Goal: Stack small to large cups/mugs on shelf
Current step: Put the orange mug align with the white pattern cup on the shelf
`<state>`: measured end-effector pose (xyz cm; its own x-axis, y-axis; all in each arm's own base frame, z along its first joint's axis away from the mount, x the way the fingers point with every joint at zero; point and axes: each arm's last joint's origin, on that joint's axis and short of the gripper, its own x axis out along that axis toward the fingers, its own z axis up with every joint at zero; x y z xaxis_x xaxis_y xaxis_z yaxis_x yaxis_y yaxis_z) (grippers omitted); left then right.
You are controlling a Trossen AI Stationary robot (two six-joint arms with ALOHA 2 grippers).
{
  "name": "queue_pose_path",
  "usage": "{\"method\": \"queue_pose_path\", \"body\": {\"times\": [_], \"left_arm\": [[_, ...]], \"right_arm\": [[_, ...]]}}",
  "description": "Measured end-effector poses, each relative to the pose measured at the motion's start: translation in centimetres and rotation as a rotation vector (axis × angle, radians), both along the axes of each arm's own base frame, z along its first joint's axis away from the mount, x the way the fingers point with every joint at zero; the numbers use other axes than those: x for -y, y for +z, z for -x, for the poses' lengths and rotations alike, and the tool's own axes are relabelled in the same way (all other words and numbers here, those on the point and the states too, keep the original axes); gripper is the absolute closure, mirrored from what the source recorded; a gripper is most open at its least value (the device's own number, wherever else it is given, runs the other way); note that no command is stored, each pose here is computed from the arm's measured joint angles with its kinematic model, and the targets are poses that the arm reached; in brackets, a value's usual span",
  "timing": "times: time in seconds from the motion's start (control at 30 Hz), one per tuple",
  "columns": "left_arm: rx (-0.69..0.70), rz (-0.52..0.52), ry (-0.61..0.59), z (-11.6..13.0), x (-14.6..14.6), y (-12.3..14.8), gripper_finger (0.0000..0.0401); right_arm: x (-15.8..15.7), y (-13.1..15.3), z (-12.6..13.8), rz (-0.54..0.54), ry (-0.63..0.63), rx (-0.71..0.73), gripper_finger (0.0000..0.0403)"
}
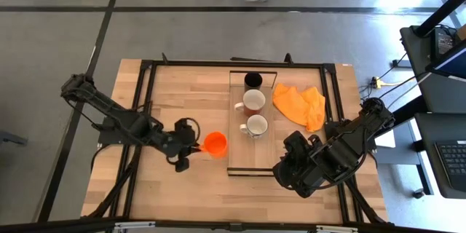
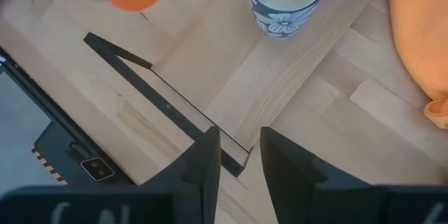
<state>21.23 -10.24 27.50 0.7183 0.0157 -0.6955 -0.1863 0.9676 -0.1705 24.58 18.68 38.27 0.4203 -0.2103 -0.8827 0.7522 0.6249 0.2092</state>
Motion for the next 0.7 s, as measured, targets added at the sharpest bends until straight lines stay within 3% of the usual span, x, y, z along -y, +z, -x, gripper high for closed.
{"method": "queue_pose_path", "body": {"times": [0.37,0.7], "left_arm": [[0.079,-0.001,-0.059,-3.7,-2.6,-0.3,0.0345],[0.063,0.049,-0.126,-6.7,-2.2,-2.7,0.0345]], "right_arm": [[2.5,3.2,2.1,0.092,-0.083,0.229,0.0298],[5.3,6.3,4.8,0.166,-0.157,0.436,0.0298]]}}
